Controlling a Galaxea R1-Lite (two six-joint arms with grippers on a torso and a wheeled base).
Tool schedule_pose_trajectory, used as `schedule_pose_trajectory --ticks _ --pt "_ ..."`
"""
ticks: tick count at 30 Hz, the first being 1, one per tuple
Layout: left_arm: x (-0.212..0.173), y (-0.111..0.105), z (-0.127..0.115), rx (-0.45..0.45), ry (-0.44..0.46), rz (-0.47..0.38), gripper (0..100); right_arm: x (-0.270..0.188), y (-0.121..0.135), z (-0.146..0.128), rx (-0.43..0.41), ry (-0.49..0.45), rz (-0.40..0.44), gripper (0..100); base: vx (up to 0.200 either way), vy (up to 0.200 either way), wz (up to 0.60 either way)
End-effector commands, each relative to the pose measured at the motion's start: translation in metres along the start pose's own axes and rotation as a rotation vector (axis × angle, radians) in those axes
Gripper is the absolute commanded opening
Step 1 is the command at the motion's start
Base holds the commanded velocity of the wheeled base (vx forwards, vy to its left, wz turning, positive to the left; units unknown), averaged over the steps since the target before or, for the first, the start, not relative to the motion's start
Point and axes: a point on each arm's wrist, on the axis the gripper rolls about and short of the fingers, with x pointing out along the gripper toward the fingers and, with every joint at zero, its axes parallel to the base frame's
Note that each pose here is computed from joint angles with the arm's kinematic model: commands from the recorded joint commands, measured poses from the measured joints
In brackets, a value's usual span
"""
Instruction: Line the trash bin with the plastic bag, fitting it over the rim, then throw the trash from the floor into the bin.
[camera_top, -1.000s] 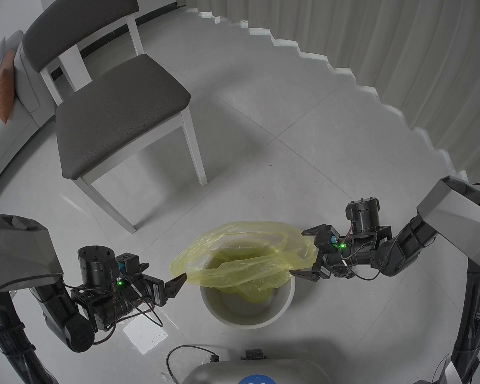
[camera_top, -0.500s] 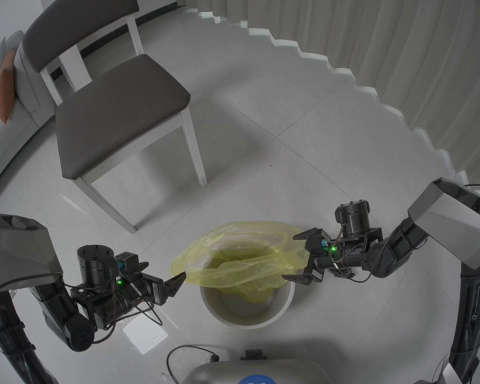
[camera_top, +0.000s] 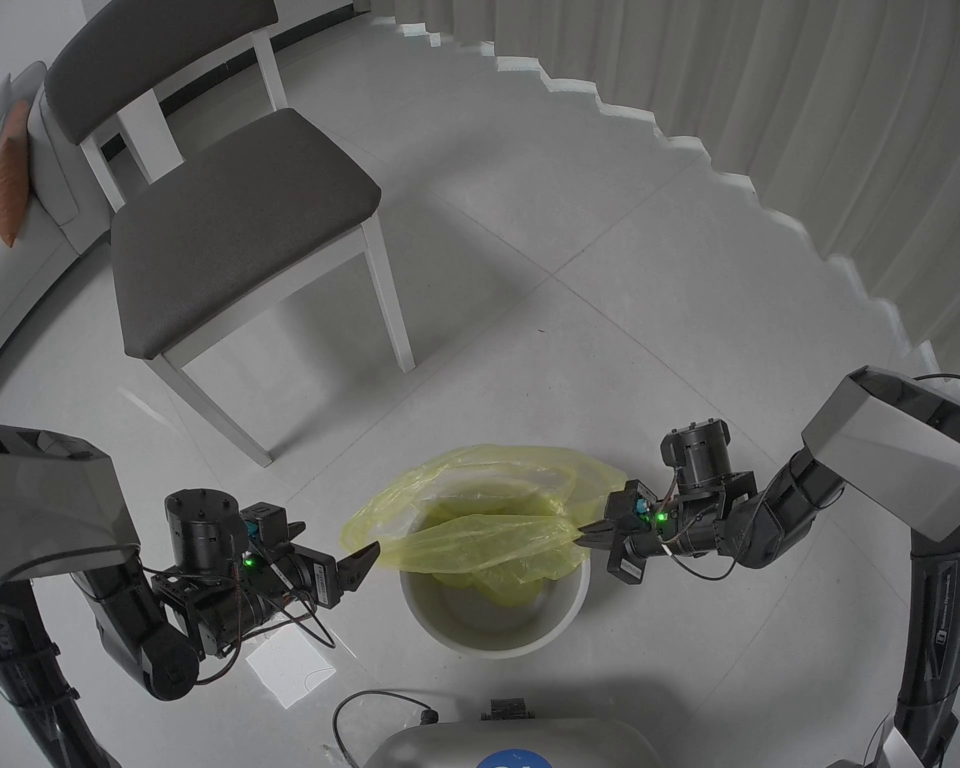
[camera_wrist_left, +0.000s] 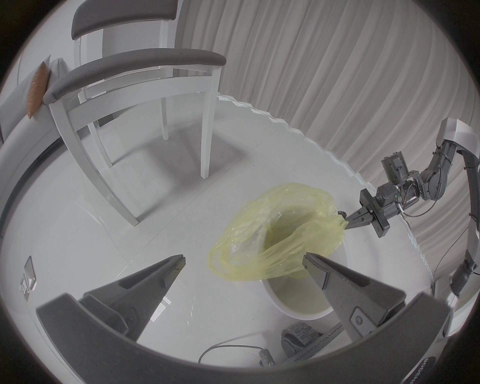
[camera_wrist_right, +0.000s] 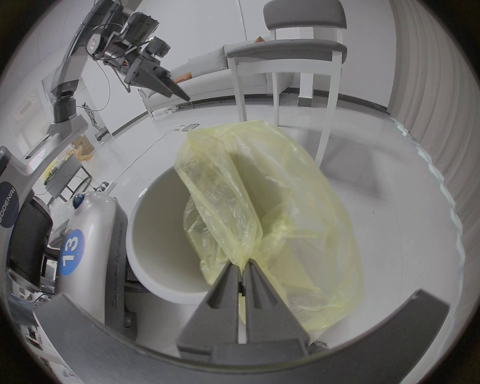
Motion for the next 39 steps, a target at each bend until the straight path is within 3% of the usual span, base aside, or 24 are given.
schedule_pose_trajectory --ticks 1,9,18,27,39 --pt "0.008 -0.006 -0.007 0.008 0.023 -0.023 100 -0.018 0.021 0.011 -0.014 -0.001 0.038 0 0.0 0.0 0.0" --pt "0.022 -0.013 -0.025 0.019 0.092 -0.062 100 -0.027 0.058 0.023 -0.05 -0.002 0.129 0 0.0 0.0 0.0" --pt "0.032 -0.009 -0.037 0.012 0.134 -0.051 100 -0.023 0.088 0.022 -0.062 0.022 0.226 0 0.0 0.0 0.0" --pt "0.043 -0.005 -0.036 0.002 0.119 -0.04 100 -0.02 0.105 0.015 -0.063 0.053 0.282 0 0.0 0.0 0.0" --pt "0.029 -0.002 -0.032 -0.04 0.118 -0.042 100 -0.003 0.123 0.013 -0.085 0.056 0.331 0 0.0 0.0 0.0"
